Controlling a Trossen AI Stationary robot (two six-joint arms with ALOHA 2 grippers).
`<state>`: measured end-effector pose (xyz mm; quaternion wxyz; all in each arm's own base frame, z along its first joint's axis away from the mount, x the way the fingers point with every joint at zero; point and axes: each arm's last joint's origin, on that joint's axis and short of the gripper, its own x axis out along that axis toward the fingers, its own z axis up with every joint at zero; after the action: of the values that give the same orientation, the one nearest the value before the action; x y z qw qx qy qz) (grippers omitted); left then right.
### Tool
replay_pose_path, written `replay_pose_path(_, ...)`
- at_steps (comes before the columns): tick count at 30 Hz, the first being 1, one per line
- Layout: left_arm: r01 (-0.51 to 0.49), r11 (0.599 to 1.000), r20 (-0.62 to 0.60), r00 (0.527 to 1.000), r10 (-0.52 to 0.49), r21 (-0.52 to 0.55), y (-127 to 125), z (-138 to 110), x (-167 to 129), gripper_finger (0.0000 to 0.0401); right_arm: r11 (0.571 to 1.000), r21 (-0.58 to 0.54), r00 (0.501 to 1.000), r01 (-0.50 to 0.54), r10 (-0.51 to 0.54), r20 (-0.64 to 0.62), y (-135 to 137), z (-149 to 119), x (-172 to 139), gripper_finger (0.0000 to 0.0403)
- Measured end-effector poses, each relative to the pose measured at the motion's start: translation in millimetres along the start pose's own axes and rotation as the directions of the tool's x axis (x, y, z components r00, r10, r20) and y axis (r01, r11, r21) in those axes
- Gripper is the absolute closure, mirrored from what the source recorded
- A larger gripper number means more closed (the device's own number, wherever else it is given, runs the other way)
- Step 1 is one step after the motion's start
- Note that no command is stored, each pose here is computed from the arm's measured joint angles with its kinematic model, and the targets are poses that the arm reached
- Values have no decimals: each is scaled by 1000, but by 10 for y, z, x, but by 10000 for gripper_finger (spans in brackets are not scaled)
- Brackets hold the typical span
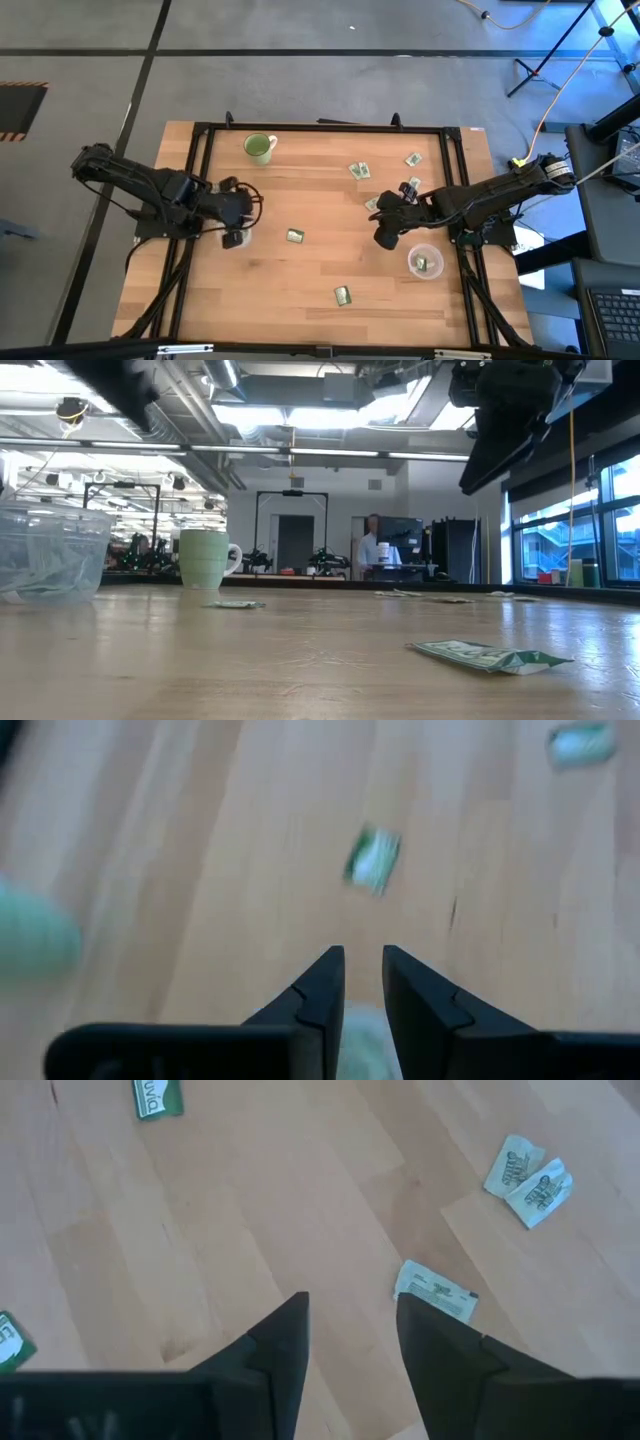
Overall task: Pick and place items into bin
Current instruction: Put the truvia packet into the right transparent bin
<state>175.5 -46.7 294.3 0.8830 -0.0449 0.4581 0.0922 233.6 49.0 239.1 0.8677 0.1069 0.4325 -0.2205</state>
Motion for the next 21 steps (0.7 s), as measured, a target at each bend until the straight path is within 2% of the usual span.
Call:
replay_pose_path(4,25,994,83,996,-35,109,-94,169,145,336,1000,-17,1000,2,-2,16,5,12,0,248)
replay_pose_path(10,18,973,49,998,-31,232,-192,354,612,336,1000,-27,999,-10,10,34,18,30,0,248)
replay_pose_path(14,-9,975,21,1000,4,223,-160,446,956,336,1000,-24,999,-16,17,42,25,39,0,248)
replay_pose_path(19,53,988,-115,993,-37,144,-57,430,1307,336,1000,-24,999,-16,17,41,25,38,0,248)
replay_pose_path(21,80,974,-171,984,-44,214,-42,396,1419,335,1000,-25,999,-16,17,41,25,38,0,248)
